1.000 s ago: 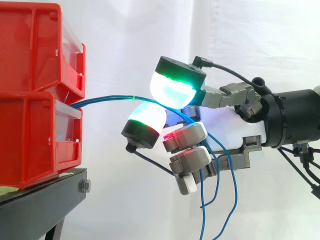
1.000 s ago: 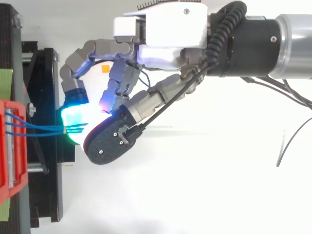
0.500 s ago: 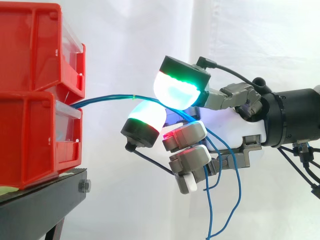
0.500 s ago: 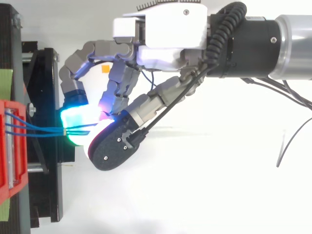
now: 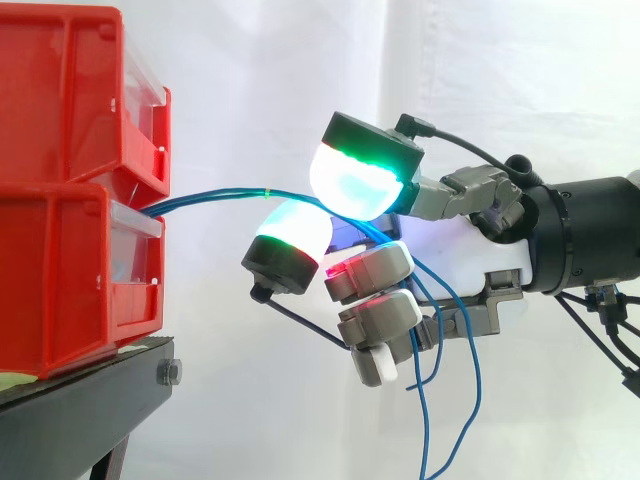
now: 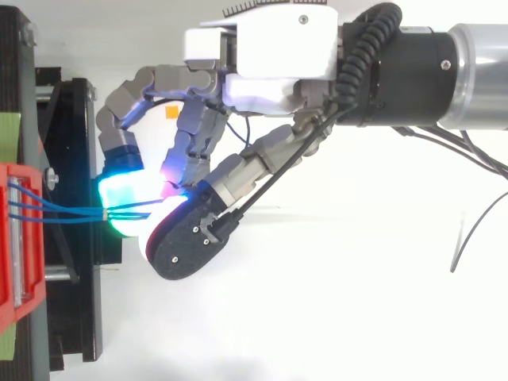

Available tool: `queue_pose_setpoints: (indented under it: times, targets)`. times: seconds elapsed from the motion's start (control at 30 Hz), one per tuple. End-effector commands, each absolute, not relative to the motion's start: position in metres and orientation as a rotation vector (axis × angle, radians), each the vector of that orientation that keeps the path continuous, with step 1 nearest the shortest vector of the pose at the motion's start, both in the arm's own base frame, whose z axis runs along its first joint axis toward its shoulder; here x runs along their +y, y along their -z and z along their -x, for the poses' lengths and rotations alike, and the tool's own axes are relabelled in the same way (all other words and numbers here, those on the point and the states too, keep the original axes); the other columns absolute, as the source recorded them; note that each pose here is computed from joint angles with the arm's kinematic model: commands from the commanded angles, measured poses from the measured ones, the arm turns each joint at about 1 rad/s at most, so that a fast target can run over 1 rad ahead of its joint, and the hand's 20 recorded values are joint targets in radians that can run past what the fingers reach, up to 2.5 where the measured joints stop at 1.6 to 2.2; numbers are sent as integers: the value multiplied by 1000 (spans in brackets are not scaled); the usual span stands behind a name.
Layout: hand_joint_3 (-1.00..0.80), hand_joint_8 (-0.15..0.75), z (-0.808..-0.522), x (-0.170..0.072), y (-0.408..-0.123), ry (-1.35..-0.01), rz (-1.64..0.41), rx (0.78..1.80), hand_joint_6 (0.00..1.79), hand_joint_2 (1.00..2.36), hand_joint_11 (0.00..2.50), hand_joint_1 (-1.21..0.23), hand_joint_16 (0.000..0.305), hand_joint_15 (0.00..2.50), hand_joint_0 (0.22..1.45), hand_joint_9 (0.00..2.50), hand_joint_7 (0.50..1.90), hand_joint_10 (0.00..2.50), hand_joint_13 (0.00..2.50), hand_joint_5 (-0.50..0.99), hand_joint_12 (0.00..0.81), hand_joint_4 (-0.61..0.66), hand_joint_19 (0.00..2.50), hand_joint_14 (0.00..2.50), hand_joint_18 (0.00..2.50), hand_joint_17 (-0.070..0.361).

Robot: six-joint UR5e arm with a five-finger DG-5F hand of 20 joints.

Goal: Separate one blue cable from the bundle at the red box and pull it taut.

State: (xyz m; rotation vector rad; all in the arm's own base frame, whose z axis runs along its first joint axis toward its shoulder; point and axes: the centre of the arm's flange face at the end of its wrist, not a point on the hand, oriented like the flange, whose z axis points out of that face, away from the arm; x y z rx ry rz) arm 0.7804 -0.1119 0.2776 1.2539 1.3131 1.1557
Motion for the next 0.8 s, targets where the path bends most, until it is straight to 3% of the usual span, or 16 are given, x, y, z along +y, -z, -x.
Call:
queue_pose_setpoints:
  times: [0.0,0.33,0.77]
  targets:
    - [-500,306,-780,-113,-278,-1155,-1254,1312,867,1000,1445,-894,40,1258,647,1212,1084,18,1161,-169,339,46,795,28,903,89]
    - [-500,307,-780,-114,-278,-1153,-1256,1312,844,1000,1428,-774,40,1250,561,1219,1070,16,1163,-165,340,69,806,23,863,90]
    - [-500,304,-780,-113,-278,-1154,-1255,1314,824,1000,1421,-683,39,1245,572,1220,1063,16,1150,-159,328,72,804,23,847,88]
